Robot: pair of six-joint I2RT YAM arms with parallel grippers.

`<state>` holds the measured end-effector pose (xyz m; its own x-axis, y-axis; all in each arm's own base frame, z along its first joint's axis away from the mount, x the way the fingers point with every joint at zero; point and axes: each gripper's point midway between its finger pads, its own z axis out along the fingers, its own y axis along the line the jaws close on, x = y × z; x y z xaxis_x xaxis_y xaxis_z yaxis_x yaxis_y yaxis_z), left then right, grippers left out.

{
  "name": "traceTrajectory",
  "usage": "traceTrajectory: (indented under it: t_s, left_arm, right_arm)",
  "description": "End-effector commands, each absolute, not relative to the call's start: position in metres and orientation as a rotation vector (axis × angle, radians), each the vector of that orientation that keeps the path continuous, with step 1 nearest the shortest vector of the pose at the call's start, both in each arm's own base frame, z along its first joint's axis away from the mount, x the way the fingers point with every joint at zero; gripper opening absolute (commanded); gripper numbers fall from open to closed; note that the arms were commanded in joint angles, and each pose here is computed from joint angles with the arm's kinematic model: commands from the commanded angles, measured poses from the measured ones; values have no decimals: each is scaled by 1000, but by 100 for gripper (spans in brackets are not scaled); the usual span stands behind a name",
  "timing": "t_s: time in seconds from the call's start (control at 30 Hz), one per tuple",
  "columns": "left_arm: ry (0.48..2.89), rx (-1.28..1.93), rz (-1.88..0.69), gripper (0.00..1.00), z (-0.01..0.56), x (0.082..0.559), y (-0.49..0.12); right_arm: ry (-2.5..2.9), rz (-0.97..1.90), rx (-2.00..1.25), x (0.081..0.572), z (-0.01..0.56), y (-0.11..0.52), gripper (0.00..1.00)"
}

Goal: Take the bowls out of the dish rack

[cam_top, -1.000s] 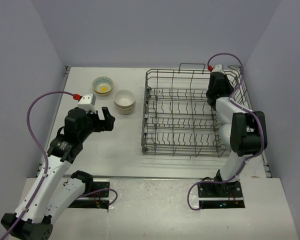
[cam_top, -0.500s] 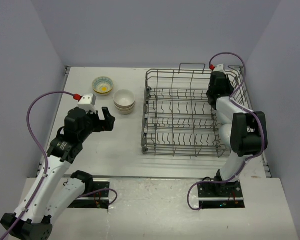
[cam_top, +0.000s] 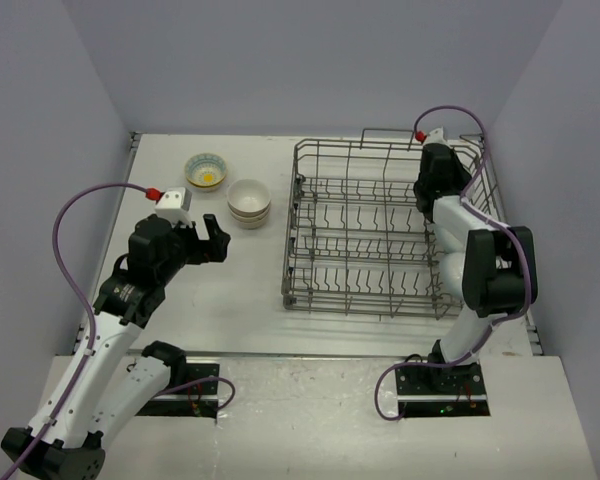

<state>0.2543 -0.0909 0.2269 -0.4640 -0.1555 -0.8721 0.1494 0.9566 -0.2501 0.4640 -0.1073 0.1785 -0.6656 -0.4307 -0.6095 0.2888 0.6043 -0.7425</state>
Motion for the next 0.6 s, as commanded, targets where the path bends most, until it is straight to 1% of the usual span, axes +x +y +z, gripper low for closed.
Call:
traceTrajectory:
  t_s: [0.0,0.37,0.57]
  left_arm:
    - [1974,11,-344,100,236,258,-91]
    - [1974,7,-342,100,237,258,-90]
    - [1973,6,-341,100,237,258,-90]
  right_arm:
    - [1838,-1249,-9,460,235,-120,0]
    - [1819,-1280,-74,463,244,-112,0]
    - [1783,-1304,-97,465,258,-108,0]
